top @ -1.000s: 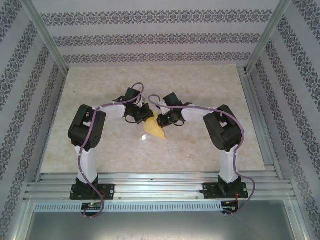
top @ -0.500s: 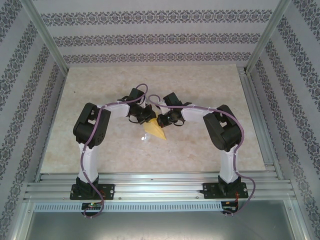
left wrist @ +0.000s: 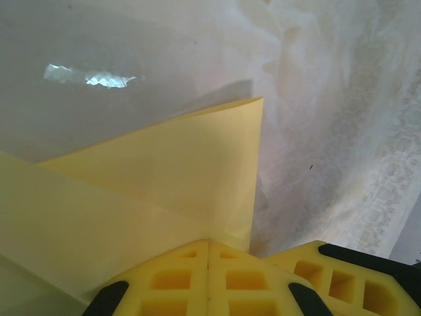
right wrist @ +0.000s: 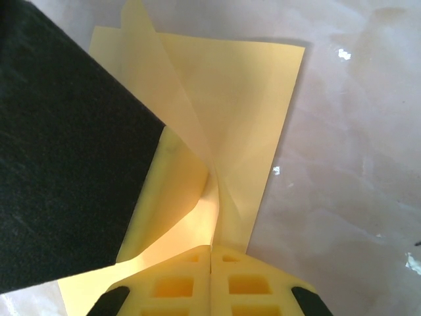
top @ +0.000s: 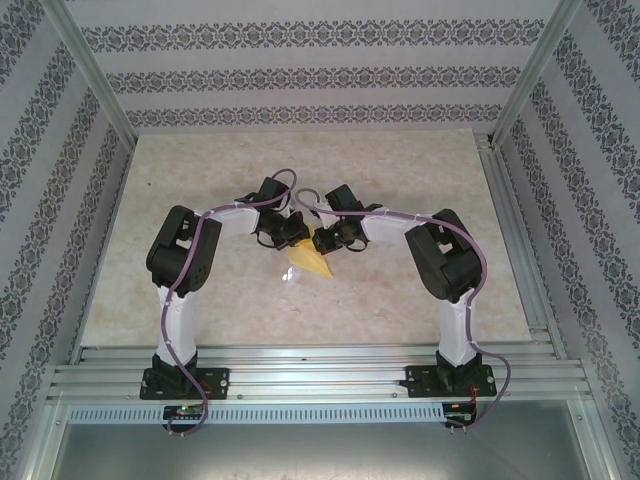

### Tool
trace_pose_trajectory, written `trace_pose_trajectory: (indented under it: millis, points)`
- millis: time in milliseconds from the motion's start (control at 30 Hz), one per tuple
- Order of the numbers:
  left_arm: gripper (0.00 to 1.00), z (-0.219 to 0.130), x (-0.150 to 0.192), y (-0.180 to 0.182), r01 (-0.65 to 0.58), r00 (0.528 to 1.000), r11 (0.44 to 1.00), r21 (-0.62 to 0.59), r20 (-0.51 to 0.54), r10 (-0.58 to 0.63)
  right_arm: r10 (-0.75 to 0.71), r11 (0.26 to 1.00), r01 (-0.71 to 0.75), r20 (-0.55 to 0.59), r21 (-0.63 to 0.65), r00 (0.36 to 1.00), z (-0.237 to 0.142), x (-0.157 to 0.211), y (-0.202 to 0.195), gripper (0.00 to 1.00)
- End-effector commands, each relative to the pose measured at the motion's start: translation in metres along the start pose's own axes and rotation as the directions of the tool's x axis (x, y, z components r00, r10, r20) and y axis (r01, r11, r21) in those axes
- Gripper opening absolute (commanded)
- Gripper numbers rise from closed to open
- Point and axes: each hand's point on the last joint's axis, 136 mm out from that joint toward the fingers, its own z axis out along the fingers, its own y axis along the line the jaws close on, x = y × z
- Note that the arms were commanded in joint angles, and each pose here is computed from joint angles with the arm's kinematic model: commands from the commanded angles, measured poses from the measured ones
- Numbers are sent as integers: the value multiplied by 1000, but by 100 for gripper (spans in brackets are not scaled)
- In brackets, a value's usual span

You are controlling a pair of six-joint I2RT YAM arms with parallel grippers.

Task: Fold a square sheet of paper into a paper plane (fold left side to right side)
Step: Fourth fold the wing at the center of the table.

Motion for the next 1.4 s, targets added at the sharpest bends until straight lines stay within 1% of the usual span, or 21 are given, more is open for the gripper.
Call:
trace_pose_trajectory:
  millis: [0, 67, 133, 233, 300, 367, 400, 433, 500, 567, 633, 800, 967, 1167, 1367]
  points:
    - [0, 15, 9, 30, -2, 1000, 995, -101, -24, -1, 12, 1000, -12, -67, 3, 998, 9, 18, 0, 0]
    - [0, 17, 12, 37, -7, 1000, 992, -126, -28, 3, 20, 1000, -21, -41, -12, 999, 2, 11, 3, 0]
    - [0, 18, 14, 41, -15, 1000, 989, -147, -30, 11, 32, 999, -32, -6, -14, 999, -9, 1, 4, 2]
    - [0, 20, 17, 45, -18, 999, 987, -162, -36, 12, 43, 999, -43, 44, 0, 998, -33, -8, 4, 12]
    - [0, 22, 19, 45, -20, 999, 987, -160, -41, 14, 57, 998, -57, 76, -6, 995, -50, -11, 4, 15]
    - [0, 24, 19, 43, -25, 999, 987, -158, -43, 18, 80, 996, -76, 105, -43, 991, -64, -11, 13, 15]
    - [0, 24, 20, 42, -27, 999, 987, -156, -44, 21, 98, 994, -91, 116, -66, 988, -67, -11, 17, 14]
    - [0, 24, 20, 41, -30, 999, 987, -155, -46, 23, 123, 988, -109, 129, -109, 984, -71, -11, 25, 10]
    - [0, 25, 21, 40, -34, 999, 988, -154, -47, 27, 173, 970, -146, 131, -194, 976, -70, -8, 40, 3]
    - [0, 25, 21, 40, -37, 998, 988, -152, -48, 30, 217, 947, -180, 114, -268, 969, -62, -4, 53, 1]
    - [0, 25, 22, 41, -37, 998, 987, -155, -49, 30, 245, 933, -207, 95, -295, 965, -52, -3, 57, 1]
    - [0, 25, 22, 43, -38, 998, 986, -163, -50, 30, 274, 925, -249, 50, -289, 960, -28, -1, 51, 0]
    - [0, 25, 22, 44, -38, 998, 985, -169, -50, 30, 270, 926, -254, 21, -278, 963, -16, 0, 47, 0]
    - [0, 23, 22, 46, -43, 998, 982, -182, -48, 35, 275, 936, -272, -22, -223, 961, -7, 17, 37, 0]
    - [0, 22, 21, 46, -44, 998, 981, -191, -47, 35, 293, 933, -301, -68, -195, 954, 0, 40, 30, 0]
